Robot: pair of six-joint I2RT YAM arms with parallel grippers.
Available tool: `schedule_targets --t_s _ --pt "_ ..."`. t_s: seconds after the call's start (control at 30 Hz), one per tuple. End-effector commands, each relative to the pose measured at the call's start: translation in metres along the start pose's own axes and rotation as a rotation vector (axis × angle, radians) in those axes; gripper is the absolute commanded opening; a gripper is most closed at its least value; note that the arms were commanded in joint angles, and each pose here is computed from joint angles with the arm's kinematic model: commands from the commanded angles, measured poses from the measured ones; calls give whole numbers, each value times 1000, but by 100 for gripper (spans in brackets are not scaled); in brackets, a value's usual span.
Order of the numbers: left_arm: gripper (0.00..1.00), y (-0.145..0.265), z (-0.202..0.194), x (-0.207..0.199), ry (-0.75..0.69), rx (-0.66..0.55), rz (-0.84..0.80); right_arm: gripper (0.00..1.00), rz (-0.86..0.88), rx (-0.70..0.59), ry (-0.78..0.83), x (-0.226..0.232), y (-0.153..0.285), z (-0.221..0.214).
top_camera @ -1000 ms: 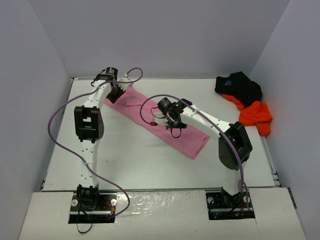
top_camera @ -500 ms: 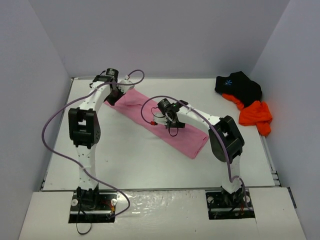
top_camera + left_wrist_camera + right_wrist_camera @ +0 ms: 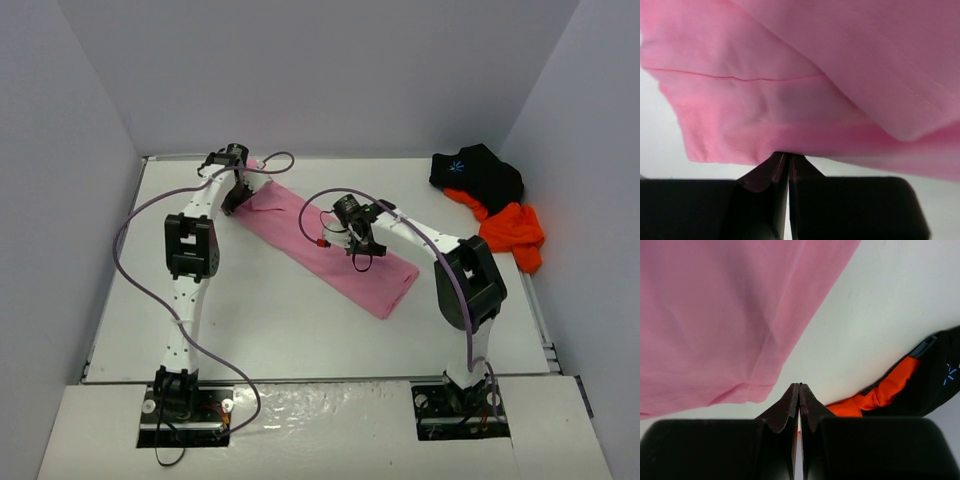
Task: Fold and stack the t-shirts
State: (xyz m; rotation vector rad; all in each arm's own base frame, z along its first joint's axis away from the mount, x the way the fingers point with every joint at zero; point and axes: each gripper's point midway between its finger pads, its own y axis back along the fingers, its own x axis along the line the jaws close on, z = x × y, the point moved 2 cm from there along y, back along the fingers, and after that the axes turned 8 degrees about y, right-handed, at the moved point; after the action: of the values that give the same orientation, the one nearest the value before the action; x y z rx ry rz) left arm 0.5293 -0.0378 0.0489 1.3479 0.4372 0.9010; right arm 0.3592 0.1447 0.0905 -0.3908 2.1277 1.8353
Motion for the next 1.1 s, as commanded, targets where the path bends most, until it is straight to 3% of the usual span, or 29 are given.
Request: schedule_targets --t_s 0.0,0.17,0.43,0.57,0.77,1.07 --pt "0 -9 0 28 -31 80 124 0 -23 -10 -30 4 18 -9" --pt "0 -12 20 33 -33 15 175 0 40 0 -23 25 8 -12" --pt "0 6 48 -5 80 -167 -28 0 122 119 27 48 -23 -29" --pt "0 37 51 -14 89 -223 -77 0 145 163 -4 42 -38 -44" --pt "0 70 40 -17 87 -243 -68 0 165 269 -35 38 -59 -68" --pt "0 104 18 -15 100 -250 -44 0 257 244 -6 61 -49 -68"
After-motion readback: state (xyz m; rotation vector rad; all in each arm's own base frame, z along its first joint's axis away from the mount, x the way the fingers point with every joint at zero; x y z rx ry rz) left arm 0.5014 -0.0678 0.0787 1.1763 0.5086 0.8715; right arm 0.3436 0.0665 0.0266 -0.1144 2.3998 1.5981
